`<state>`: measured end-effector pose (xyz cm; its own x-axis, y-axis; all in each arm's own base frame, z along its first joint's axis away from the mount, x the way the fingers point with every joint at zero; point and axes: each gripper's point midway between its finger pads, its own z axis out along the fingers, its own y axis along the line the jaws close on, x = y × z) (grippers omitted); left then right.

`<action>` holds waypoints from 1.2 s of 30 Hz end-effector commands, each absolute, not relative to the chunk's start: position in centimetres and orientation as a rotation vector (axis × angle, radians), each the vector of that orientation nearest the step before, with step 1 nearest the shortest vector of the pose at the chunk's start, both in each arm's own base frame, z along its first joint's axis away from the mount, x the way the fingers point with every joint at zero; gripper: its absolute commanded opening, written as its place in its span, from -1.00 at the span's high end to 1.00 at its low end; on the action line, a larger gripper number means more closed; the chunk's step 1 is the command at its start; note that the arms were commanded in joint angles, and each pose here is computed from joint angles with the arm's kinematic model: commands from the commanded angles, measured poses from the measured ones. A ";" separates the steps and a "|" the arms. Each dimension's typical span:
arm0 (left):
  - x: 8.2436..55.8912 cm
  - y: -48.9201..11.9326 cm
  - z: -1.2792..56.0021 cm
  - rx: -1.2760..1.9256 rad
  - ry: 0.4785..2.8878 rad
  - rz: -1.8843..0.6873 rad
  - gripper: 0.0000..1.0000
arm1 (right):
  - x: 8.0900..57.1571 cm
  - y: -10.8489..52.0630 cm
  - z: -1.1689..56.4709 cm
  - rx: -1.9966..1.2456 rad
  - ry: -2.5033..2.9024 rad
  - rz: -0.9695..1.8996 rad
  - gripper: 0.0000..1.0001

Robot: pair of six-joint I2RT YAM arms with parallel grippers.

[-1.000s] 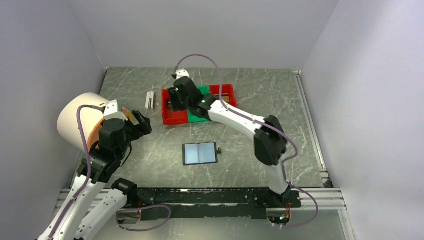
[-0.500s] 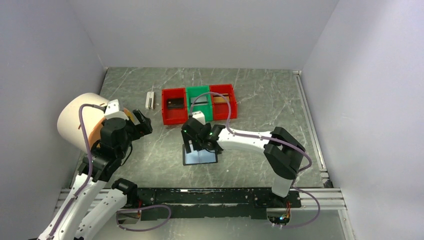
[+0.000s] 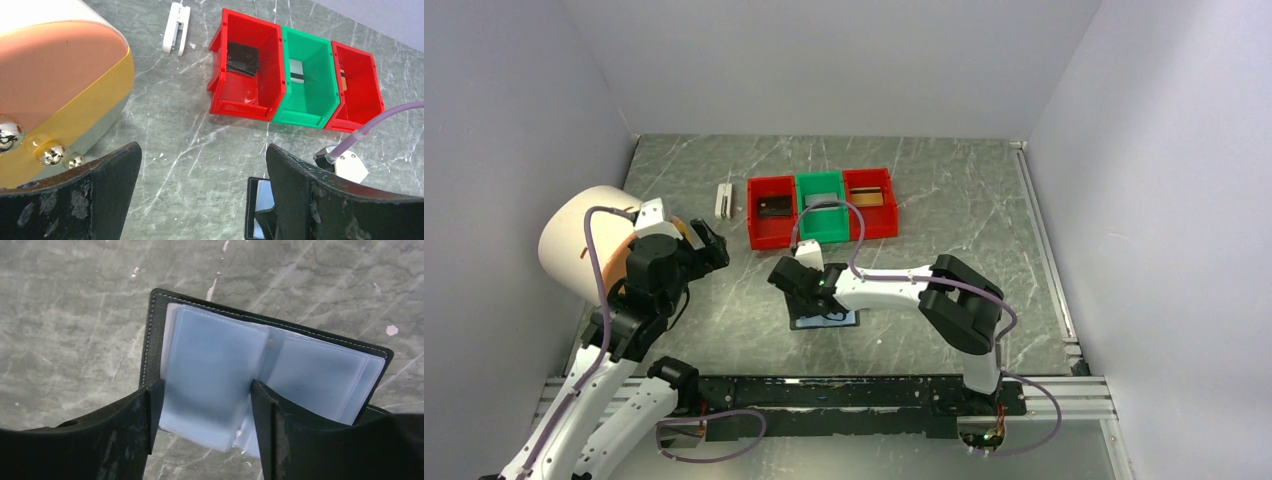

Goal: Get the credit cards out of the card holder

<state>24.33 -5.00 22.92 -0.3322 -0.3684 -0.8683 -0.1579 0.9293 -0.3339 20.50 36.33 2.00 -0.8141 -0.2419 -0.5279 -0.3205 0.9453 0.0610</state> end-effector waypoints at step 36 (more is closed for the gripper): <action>24.9 -5.4 22.1 -0.360 1.941 -0.221 -0.99 | 23.7 36.2 12.1 -0.360 2.294 0.360 -0.34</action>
<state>24.67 -5.21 22.11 -0.3609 -0.3566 -0.8618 -0.1647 0.9339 -0.3174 22.51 36.85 7.32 -0.7413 -0.2113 -0.6371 -0.3651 0.9234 0.1185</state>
